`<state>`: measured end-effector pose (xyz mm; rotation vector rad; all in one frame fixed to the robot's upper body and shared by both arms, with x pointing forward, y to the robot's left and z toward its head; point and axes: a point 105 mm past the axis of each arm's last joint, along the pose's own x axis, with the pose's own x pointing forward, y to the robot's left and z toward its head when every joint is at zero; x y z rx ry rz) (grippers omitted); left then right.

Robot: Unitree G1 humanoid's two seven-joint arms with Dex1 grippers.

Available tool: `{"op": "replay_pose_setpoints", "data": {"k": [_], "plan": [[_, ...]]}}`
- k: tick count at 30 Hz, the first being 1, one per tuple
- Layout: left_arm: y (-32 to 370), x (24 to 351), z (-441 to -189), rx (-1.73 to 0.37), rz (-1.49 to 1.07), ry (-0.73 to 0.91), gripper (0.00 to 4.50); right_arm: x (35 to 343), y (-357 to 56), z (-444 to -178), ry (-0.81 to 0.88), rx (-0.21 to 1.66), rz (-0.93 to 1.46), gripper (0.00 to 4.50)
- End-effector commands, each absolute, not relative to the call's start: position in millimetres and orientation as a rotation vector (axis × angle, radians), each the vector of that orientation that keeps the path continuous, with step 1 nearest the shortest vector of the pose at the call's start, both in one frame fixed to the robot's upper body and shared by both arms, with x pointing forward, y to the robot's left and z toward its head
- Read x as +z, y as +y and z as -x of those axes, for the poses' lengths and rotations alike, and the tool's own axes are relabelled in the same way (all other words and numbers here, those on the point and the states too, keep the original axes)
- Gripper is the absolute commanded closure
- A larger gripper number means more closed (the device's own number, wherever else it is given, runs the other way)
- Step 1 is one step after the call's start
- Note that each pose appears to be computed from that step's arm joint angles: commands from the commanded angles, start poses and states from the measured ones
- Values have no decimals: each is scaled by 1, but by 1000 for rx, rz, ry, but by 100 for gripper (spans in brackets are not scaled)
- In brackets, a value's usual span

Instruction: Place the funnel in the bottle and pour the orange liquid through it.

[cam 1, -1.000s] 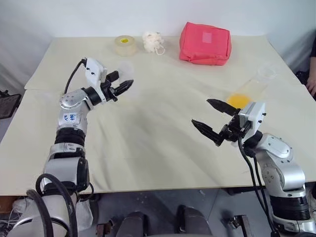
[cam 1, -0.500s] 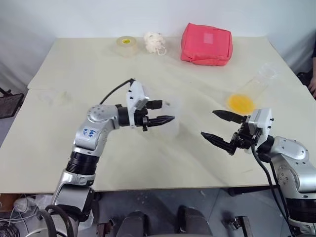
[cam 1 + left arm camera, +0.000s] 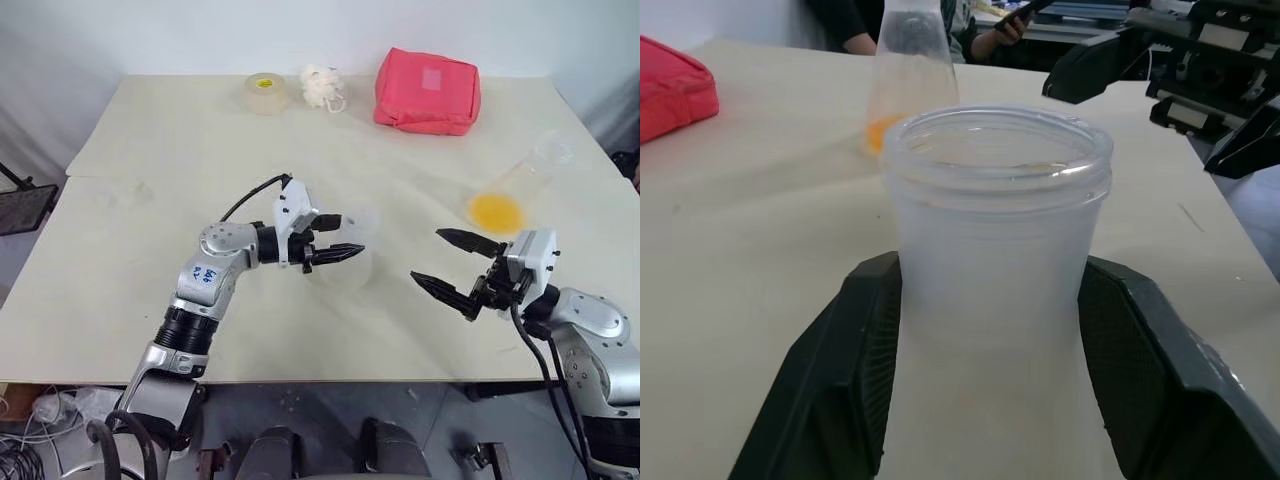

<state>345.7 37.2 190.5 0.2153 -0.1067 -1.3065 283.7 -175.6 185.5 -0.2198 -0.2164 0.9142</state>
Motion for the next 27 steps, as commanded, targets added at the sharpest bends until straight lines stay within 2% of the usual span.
{"op": "replay_pose_setpoints", "data": {"k": [1,4,27], "plan": [[34,199,-341,-1315,-210,-161,90,198,-176,-277,-279,907,246,0],[35,197,-337,-1321,-199,-152,3,197,-176,-276,-275,908,248,0],[60,199,-344,-1242,-190,-104,3,198,-176,-283,-268,936,266,0]]}}
